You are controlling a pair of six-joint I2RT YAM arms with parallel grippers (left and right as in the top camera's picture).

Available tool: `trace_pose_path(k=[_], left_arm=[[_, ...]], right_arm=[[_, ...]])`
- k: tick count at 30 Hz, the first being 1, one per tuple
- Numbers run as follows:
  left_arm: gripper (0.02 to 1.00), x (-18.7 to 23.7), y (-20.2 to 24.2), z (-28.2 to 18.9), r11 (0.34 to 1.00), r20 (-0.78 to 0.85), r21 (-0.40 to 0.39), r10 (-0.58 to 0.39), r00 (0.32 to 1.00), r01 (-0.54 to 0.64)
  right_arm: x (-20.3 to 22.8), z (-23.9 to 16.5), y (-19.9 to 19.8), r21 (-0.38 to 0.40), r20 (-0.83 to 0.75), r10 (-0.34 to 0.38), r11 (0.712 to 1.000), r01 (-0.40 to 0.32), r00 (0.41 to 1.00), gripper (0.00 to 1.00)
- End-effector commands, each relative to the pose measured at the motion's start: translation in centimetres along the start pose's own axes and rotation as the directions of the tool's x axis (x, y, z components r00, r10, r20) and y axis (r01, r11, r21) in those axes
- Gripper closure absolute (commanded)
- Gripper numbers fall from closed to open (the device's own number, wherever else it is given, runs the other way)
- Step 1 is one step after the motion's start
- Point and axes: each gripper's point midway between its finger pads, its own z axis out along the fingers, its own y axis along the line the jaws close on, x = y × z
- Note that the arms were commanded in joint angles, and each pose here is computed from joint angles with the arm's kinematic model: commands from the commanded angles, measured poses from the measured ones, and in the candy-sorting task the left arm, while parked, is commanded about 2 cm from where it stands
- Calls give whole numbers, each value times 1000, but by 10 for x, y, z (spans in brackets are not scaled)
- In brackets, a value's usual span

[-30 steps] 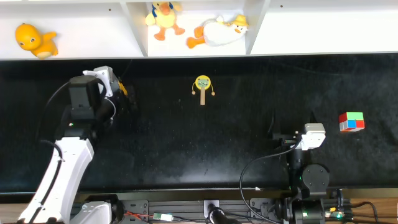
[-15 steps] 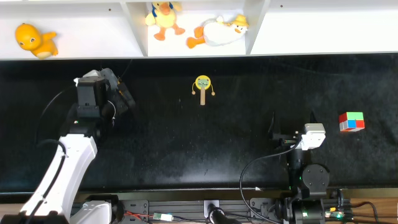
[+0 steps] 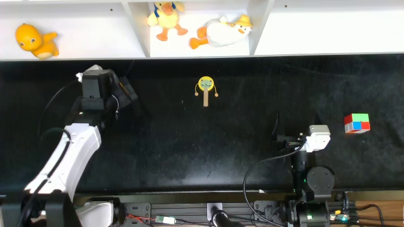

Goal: Store Toys

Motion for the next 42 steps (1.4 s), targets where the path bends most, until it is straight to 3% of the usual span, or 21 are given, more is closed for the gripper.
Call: trace_pose_path(k=[1,12,24,34,42], left_arm=[[18,-13,-5,4,1000,40,-10,-15,999,15],[27,-13,3,16,998,51,-60,-1,999,5],[242,-20,-1,16,999,82,-47,28,996,-24],[551,-10,6,16,996,35,-73,54,998,-52],[619,-9,9,-2,990,24,-80,119,993,-116]], right_arm=[[3,0,1,-6,1,7,1000,-7,1000,5],[3,0,1,-6,1,7,1000,-7,1000,7],[3,0,1,-6,1,7,1000,-7,1000,5],[3,0,1,-6,1,7,1000,-7,1000,5],[3,0,1,-6,1,7,1000,-7,1000,5]])
